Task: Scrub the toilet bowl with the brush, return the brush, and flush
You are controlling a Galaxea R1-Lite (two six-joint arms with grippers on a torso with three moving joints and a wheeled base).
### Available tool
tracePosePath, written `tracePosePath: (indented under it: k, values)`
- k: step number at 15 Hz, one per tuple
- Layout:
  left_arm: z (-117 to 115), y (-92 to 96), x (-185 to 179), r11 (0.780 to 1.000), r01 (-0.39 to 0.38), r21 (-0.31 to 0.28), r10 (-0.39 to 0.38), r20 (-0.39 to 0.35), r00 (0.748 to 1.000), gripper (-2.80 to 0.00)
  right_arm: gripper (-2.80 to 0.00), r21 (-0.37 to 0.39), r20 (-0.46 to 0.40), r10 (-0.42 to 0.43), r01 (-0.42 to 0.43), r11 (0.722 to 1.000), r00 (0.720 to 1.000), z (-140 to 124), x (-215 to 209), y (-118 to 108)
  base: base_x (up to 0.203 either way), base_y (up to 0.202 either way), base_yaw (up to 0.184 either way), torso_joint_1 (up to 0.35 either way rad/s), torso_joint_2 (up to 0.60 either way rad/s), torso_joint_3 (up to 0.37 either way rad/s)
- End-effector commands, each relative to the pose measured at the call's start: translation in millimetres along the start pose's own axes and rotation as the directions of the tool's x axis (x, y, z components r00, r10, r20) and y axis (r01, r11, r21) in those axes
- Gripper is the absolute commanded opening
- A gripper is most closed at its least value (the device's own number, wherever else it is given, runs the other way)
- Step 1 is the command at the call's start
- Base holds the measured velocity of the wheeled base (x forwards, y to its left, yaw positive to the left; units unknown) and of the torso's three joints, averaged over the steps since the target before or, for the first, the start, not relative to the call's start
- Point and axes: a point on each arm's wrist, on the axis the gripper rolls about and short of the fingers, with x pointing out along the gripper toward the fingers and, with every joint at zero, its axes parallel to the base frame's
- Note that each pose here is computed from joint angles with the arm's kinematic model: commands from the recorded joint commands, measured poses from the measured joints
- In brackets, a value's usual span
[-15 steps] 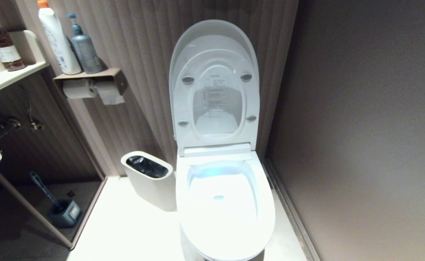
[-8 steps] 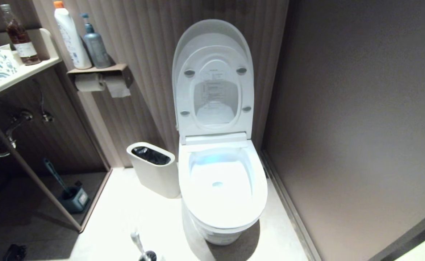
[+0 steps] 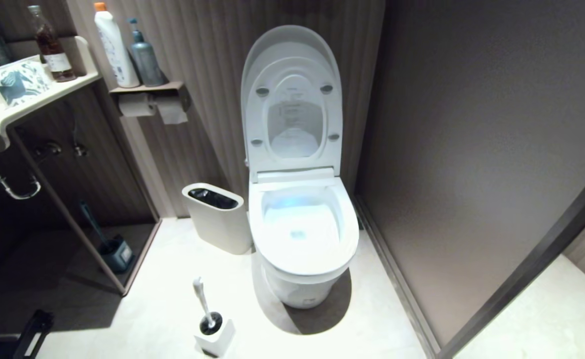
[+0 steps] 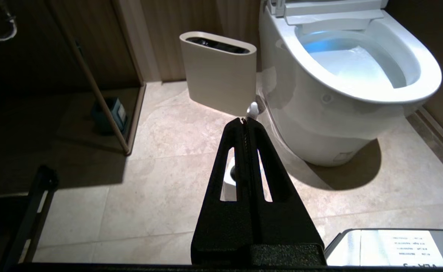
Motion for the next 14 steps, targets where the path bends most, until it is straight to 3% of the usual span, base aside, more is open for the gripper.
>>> tracePosePath:
  k: [1, 8, 14]
  values:
    - [0.0, 0.0, 0.1, 1.0, 0.001, 0.0, -0.001, -0.001, 1.0, -2.8, -2.8, 0.0, 0.0, 0.0, 0.0, 1.0, 1.0, 0.0, 0.0, 0.0, -0.197, 0.0, -0.002, 0.002, 0.0, 0.002]
    - [0.0, -0.1, 0.0, 1.0, 0.002, 0.0, -0.002, 0.0, 1.0, -2.8, -2.8, 0.0, 0.0, 0.0, 0.0, 1.0, 1.0, 0.0, 0.0, 0.0, -0.179, 0.0, -0.003, 0.002, 0.0, 0.004]
    - [0.4, 0.0, -0.1, 1.0, 0.0, -0.001, 0.0, 0.001, 1.0, -2.8, -2.8, -0.001, 0.0, 0.0, 0.0, 1.0, 1.0, 0.0, 0.0, 0.0, 0.0, 0.0, 0.0, 0.0, 0.0, 0.0]
